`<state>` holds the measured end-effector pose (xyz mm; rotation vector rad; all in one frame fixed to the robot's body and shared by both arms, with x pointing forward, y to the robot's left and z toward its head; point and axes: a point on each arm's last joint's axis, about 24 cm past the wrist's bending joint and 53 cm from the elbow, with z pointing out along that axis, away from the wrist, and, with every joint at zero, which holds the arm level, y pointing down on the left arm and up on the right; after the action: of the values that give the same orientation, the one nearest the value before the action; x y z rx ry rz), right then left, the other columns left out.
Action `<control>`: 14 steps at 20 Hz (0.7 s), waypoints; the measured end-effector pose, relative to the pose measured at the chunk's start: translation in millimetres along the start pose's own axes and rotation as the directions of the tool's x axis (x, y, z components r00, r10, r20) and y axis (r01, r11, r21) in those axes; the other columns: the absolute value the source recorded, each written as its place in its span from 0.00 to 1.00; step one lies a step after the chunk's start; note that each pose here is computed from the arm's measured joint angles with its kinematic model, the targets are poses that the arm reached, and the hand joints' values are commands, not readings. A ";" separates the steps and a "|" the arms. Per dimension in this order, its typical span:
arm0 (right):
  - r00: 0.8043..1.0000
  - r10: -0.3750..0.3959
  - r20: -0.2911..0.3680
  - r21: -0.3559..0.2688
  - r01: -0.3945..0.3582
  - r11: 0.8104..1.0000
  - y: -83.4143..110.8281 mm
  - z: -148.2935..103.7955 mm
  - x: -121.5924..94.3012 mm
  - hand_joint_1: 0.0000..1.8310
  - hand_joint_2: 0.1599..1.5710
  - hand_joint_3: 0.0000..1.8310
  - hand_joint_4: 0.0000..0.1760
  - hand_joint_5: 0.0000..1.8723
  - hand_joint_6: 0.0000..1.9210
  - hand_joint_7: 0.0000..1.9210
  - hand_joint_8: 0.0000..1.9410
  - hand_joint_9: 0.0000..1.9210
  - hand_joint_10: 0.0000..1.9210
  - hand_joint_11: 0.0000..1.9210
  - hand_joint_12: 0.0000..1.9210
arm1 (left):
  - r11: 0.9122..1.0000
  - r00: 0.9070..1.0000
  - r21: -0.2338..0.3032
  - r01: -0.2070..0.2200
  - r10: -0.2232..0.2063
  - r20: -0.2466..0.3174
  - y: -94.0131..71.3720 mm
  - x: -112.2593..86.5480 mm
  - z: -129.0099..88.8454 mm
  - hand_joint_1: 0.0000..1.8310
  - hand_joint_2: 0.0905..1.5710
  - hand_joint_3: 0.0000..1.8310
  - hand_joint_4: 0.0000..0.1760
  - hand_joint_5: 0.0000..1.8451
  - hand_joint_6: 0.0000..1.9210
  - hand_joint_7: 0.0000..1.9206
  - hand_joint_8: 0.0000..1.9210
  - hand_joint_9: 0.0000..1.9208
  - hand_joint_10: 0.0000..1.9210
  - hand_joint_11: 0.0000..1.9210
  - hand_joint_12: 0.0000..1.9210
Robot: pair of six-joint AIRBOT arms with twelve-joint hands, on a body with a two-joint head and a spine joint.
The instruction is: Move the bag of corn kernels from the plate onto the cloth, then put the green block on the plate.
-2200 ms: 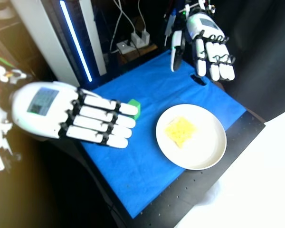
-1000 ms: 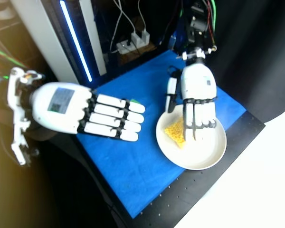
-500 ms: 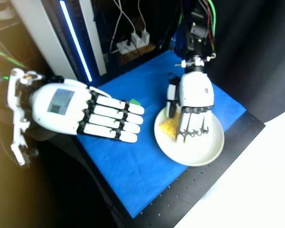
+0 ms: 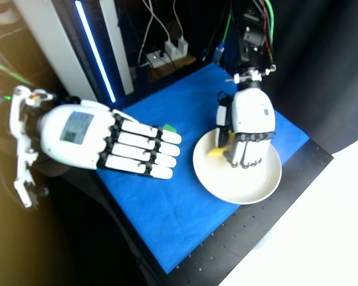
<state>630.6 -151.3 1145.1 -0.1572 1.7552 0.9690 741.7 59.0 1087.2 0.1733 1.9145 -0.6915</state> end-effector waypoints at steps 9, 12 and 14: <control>1.000 0.002 0.000 0.003 -0.002 1.000 -0.8 -0.1 0.2 0.00 0.89 0.00 0.00 0.00 0.00 0.00 0.00 0.00 0.00 0.00 0.00 | 0.991 0.980 0.129 -0.035 0.009 0.199 -38.2 -61.9 -44.7 0.68 0.88 0.00 0.00 0.27 0.89 0.20 0.93 0.27 0.98 0.32 1.00; 1.000 0.003 -0.009 0.007 -0.003 1.000 -2.1 -0.7 3.5 0.17 0.97 0.06 0.00 0.00 0.00 0.00 0.00 0.00 0.00 0.00 0.00 | 0.975 0.967 0.222 -0.002 -0.054 0.249 -47.2 -60.8 -84.2 0.68 0.88 0.00 0.00 0.25 0.89 0.21 0.92 0.29 0.99 0.40 1.00; 1.000 0.006 -0.007 0.009 -0.006 1.000 -2.7 -0.8 3.1 0.21 0.95 0.05 0.00 0.00 0.00 0.00 0.00 0.00 0.00 0.00 0.00 | 0.973 0.972 0.230 0.017 -0.070 0.223 -42.5 -41.3 -101.6 0.68 0.87 0.00 0.00 0.28 0.87 0.23 0.90 0.30 0.97 0.41 1.00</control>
<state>630.1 -152.6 1141.0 -0.1495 1.7675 0.9658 661.7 86.4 1169.1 0.1859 1.6200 -0.9204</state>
